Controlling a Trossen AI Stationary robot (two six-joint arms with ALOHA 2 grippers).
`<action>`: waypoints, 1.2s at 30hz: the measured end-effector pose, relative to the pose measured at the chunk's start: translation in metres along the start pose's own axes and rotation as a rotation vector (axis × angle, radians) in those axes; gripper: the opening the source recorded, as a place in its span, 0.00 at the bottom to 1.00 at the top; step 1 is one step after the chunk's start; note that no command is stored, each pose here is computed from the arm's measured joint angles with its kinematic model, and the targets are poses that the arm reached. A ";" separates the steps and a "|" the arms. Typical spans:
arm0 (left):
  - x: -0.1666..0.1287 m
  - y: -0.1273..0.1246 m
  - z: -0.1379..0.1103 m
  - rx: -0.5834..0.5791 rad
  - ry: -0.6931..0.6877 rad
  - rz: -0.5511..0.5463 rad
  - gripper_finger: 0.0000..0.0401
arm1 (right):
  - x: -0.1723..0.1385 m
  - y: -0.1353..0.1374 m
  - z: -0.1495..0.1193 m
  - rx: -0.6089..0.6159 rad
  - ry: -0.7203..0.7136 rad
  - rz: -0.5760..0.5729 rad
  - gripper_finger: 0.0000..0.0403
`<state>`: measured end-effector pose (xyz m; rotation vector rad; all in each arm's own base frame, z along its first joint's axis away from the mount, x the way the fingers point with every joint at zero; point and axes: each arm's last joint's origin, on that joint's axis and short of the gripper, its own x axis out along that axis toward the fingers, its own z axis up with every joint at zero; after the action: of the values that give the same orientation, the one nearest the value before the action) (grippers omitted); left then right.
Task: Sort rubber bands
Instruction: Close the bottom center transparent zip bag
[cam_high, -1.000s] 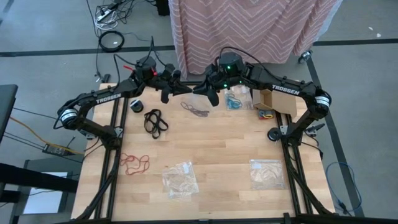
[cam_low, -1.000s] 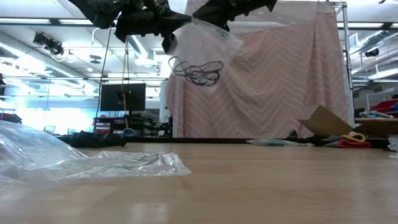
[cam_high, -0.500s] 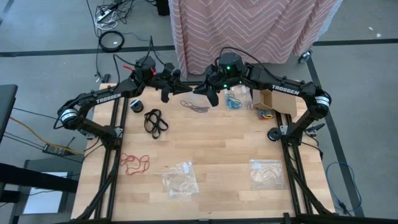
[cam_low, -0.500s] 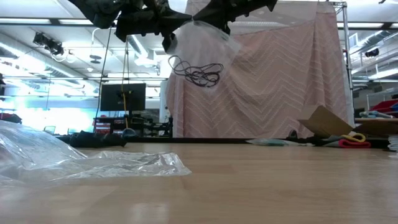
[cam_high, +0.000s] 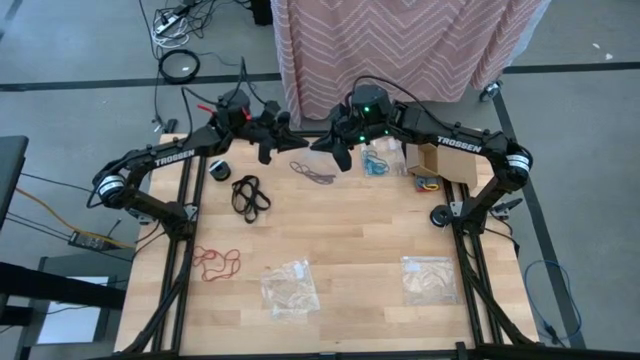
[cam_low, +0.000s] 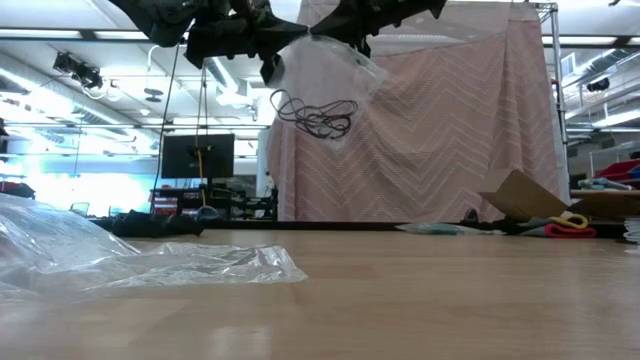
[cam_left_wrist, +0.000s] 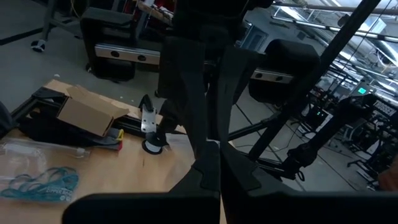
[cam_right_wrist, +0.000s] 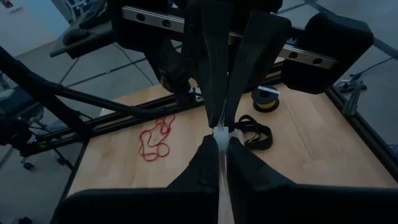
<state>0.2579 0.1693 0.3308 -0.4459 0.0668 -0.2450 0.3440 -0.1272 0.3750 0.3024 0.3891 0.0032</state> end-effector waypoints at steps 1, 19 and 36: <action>-0.001 0.001 0.000 -0.003 0.000 0.000 0.00 | 0.000 0.000 0.000 0.000 0.000 -0.001 0.01; -0.030 -0.001 0.015 0.012 -0.029 0.021 0.00 | -0.002 -0.006 0.003 0.002 -0.028 -0.001 0.00; -0.012 -0.011 0.006 0.036 0.000 0.012 0.00 | -0.003 -0.005 0.008 -0.008 -0.071 0.016 0.34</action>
<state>0.2444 0.1651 0.3415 -0.4091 0.0649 -0.2345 0.3442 -0.1346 0.3812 0.2966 0.3158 0.0099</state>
